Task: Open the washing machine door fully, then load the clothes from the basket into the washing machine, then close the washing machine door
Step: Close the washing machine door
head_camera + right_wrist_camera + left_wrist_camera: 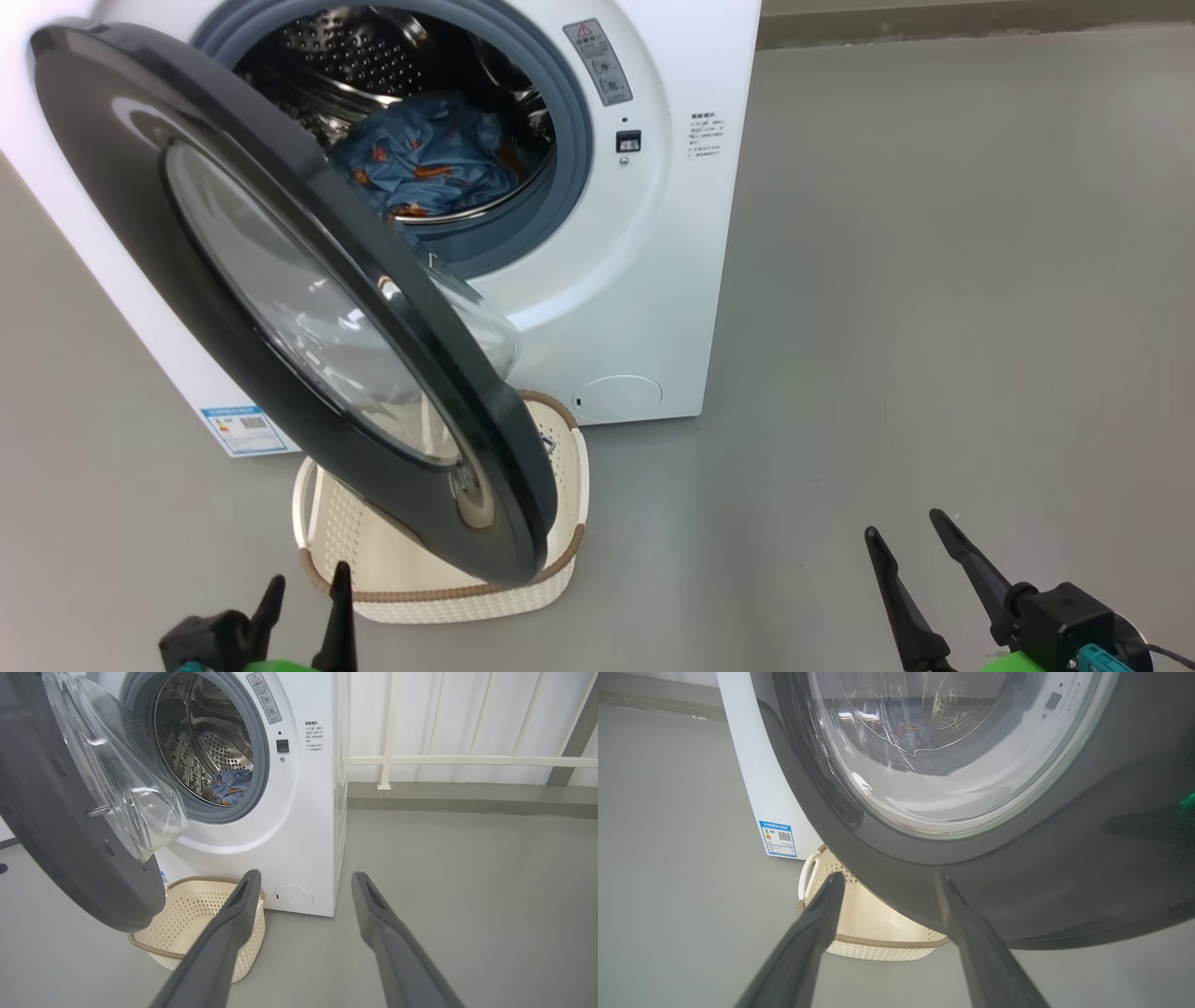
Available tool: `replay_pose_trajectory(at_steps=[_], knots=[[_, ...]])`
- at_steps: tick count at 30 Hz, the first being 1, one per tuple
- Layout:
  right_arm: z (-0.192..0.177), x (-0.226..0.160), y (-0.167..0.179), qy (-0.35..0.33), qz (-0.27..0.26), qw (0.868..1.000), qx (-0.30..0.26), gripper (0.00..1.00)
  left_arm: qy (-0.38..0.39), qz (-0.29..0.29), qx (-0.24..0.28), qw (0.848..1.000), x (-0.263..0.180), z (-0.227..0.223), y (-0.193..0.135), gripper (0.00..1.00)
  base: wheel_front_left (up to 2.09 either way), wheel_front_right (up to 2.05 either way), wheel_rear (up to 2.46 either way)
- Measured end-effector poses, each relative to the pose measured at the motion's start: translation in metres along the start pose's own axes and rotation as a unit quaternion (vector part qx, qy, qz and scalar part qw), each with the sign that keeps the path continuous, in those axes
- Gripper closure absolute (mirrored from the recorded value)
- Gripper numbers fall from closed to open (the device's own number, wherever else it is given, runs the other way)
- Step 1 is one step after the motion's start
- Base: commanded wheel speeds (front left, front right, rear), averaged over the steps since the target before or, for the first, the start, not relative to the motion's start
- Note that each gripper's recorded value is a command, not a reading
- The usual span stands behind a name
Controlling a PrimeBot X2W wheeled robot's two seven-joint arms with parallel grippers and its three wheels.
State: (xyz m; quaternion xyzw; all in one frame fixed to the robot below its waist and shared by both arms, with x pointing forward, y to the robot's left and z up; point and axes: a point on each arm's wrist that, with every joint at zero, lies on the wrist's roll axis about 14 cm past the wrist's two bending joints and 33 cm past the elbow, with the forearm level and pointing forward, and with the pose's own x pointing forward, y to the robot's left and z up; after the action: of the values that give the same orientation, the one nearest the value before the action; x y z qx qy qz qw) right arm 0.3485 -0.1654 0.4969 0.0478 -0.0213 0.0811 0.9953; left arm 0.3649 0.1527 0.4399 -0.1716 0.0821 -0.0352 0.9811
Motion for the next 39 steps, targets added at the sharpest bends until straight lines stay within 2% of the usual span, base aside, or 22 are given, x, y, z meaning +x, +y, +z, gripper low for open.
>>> replay_pose_trajectory(at_steps=[9,15,25,26,27,28,29,35,39], knots=[[0.003,-0.003,-0.006,-0.005,-0.01,1.0,-0.006,0.0,-0.028,0.014,0.026,0.999,-0.012,0.01,0.004,0.0,0.0,0.0,0.0],[-0.003,-0.011,-0.013,0.006,-0.024,1.0,-0.011,0.0,-0.028,0.021,0.029,0.999,-0.028,0.005,0.011,0.0,0.0,0.0,0.0],[-0.006,-0.017,-0.016,0.011,-0.03,0.999,-0.016,0.0,-0.043,0.017,0.026,0.999,-0.03,0.014,0.009,0.0,0.0,0.0,0.0],[-0.007,-0.018,-0.017,0.011,-0.031,0.999,-0.016,0.12,-0.044,0.017,0.026,0.999,-0.029,0.015,0.009,0.0,0.0,0.0,0.0],[-0.006,-0.018,-0.017,0.011,-0.032,0.999,-0.016,0.57,-0.045,0.017,0.025,0.999,-0.029,0.015,0.009,0.0,0.0,0.0,0.0],[-0.006,-0.019,-0.018,0.011,-0.033,0.999,-0.017,0.85,-0.045,0.016,0.025,0.999,-0.029,0.016,0.009,0.0,0.0,0.0,0.0],[-0.006,-0.019,-0.019,0.011,-0.034,0.999,-0.019,1.0,-0.046,0.016,0.025,0.998,-0.029,0.016,0.009,0.0,0.0,0.0,0.0],[-0.005,-0.018,-0.022,0.009,-0.039,0.999,-0.02,1.0,-0.046,0.015,0.025,0.999,-0.027,0.016,0.008,0.0,0.0,0.0,0.0],[0.009,-0.011,-0.021,-0.012,-0.035,0.999,-0.023,1.0,-0.043,0.016,0.022,0.999,-0.028,0.015,0.009,0.0,0.0,0.0,0.0]])
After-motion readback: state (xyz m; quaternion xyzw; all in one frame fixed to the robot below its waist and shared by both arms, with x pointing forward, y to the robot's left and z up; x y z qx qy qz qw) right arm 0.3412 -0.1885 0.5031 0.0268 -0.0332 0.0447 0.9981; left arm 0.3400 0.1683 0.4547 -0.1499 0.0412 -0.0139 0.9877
